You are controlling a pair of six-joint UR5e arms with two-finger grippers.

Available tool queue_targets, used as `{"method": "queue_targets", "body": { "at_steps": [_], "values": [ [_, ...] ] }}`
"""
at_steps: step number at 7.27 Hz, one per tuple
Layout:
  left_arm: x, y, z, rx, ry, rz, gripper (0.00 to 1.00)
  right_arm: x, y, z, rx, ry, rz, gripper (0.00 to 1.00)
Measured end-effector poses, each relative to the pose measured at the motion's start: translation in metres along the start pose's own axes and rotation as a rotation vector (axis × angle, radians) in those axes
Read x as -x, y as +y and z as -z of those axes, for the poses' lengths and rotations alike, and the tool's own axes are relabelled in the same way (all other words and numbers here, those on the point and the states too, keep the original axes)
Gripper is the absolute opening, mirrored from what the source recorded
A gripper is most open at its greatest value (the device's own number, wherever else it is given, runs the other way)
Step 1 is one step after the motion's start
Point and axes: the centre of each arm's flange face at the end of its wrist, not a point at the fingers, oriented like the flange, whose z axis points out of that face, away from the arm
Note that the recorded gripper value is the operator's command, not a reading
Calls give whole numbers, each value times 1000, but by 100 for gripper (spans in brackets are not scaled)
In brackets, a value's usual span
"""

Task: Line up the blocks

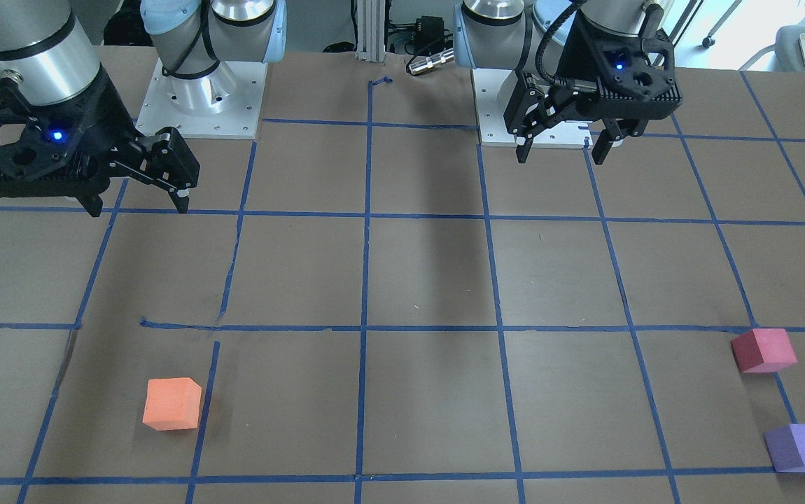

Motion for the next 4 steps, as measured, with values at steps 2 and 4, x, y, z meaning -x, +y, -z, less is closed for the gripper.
{"method": "queue_targets", "body": {
  "at_steps": [2,4],
  "values": [
    [-1,0,1,-1,2,2,100,-1,-1,-2,0,2,0,100],
    [-1,0,2,-2,2,3,100,-3,-5,-5,-2,2,0,100]
  ]
}}
